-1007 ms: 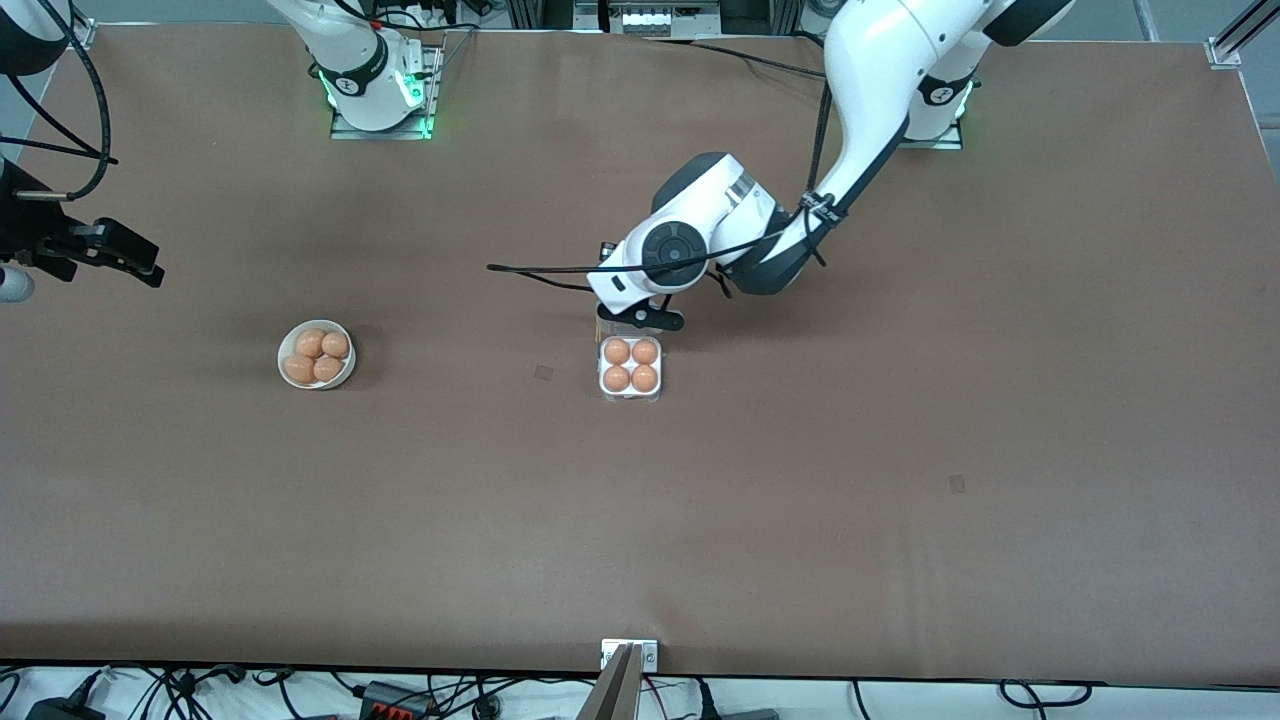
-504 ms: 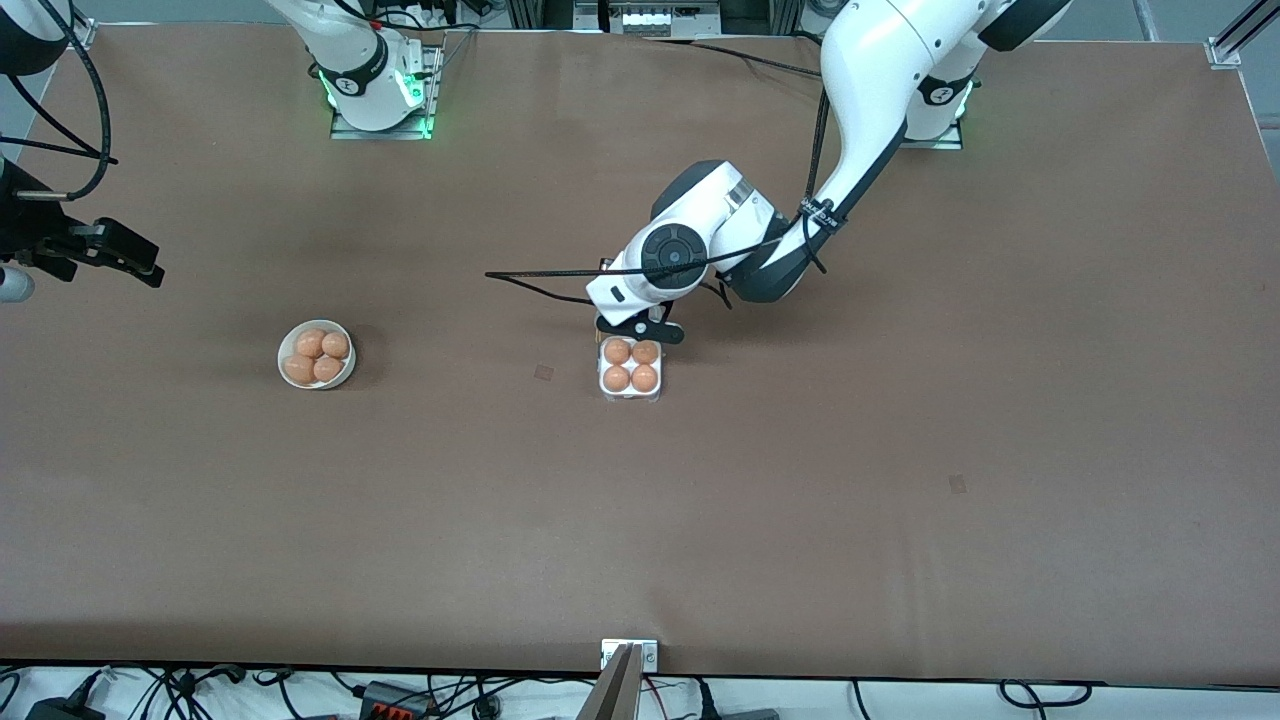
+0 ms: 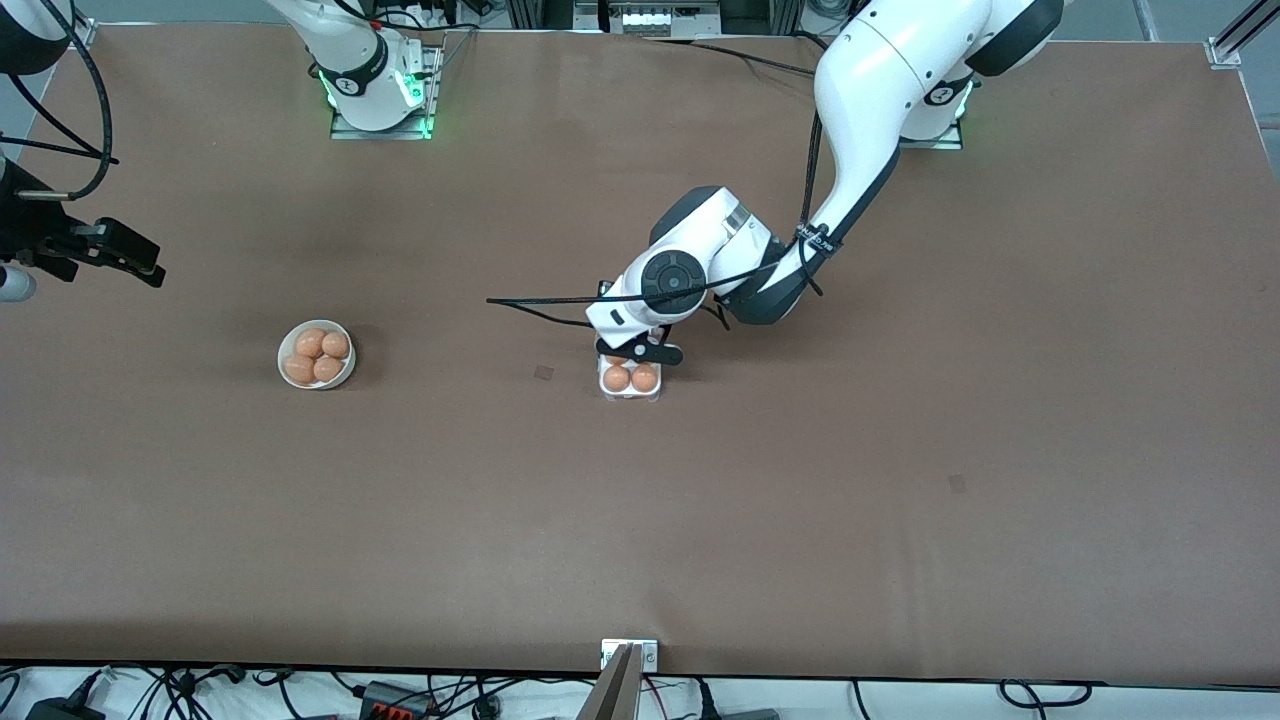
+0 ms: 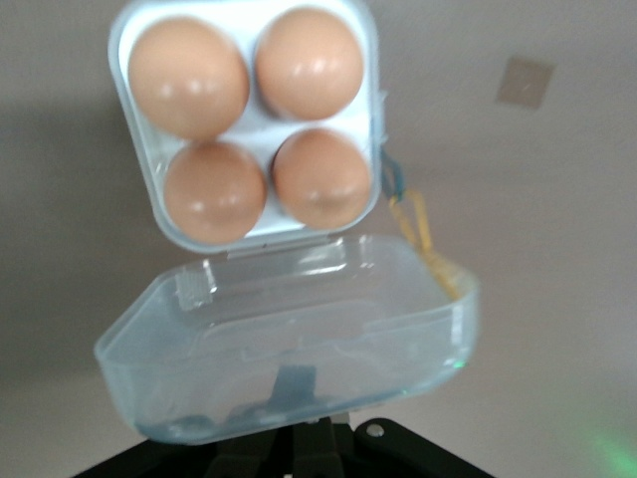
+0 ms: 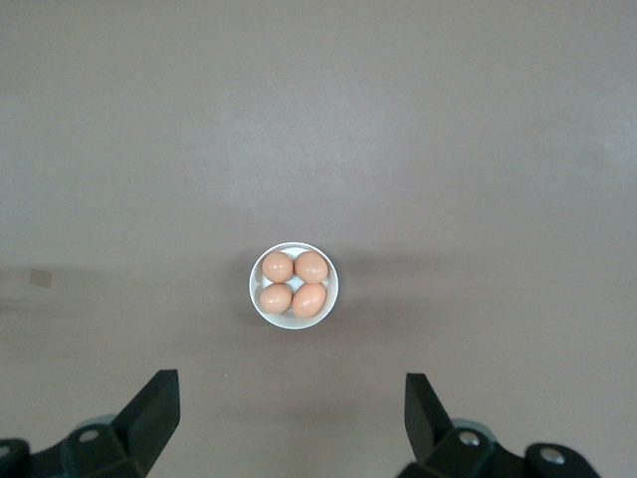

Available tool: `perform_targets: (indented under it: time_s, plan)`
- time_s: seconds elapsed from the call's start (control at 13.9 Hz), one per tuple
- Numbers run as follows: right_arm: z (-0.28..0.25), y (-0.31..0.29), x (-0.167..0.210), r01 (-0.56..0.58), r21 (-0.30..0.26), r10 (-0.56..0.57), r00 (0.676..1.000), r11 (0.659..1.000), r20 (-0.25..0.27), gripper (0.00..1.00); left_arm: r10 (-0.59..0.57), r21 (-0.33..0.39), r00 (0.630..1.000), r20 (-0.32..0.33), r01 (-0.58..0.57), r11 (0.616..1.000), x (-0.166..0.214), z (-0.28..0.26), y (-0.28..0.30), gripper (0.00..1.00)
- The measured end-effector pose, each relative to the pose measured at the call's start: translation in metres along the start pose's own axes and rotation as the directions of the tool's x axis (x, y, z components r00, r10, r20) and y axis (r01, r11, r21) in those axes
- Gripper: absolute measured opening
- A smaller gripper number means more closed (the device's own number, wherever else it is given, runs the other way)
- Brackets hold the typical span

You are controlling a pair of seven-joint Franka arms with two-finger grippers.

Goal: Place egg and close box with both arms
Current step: 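Swing the lid over the eggs with the left gripper to close it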

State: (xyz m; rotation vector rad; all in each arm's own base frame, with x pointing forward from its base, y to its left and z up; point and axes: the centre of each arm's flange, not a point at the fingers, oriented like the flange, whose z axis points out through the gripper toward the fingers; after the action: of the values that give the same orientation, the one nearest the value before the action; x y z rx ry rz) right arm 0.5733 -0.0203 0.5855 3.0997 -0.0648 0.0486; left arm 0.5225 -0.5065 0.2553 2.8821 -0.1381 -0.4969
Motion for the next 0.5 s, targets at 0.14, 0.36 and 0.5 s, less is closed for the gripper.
perform_targets:
  time_s: [0.14, 0.36, 0.5]
  plan:
    - [0.000, 0.000, 0.000, 0.000, 0.000, 0.000, 1.000, 1.000, 0.000, 1.00, -0.001, -0.026, 0.999, -0.040, 0.000, 1.000, 0.008, -0.023, 0.004, 0.01]
    - [0.000, 0.000, 0.000, 0.000, 0.000, 0.000, 1.000, 1.000, 0.000, 1.00, -0.004, -0.032, 0.994, -0.110, 0.001, 0.999, 0.022, -0.053, 0.000, 0.01]
    - [0.000, 0.000, 0.000, 0.000, 0.000, 0.000, 1.000, 1.000, 0.000, 1.00, 0.024, 0.008, 0.988, -0.150, -0.023, 1.000, 0.022, -0.054, 0.002, 0.01]
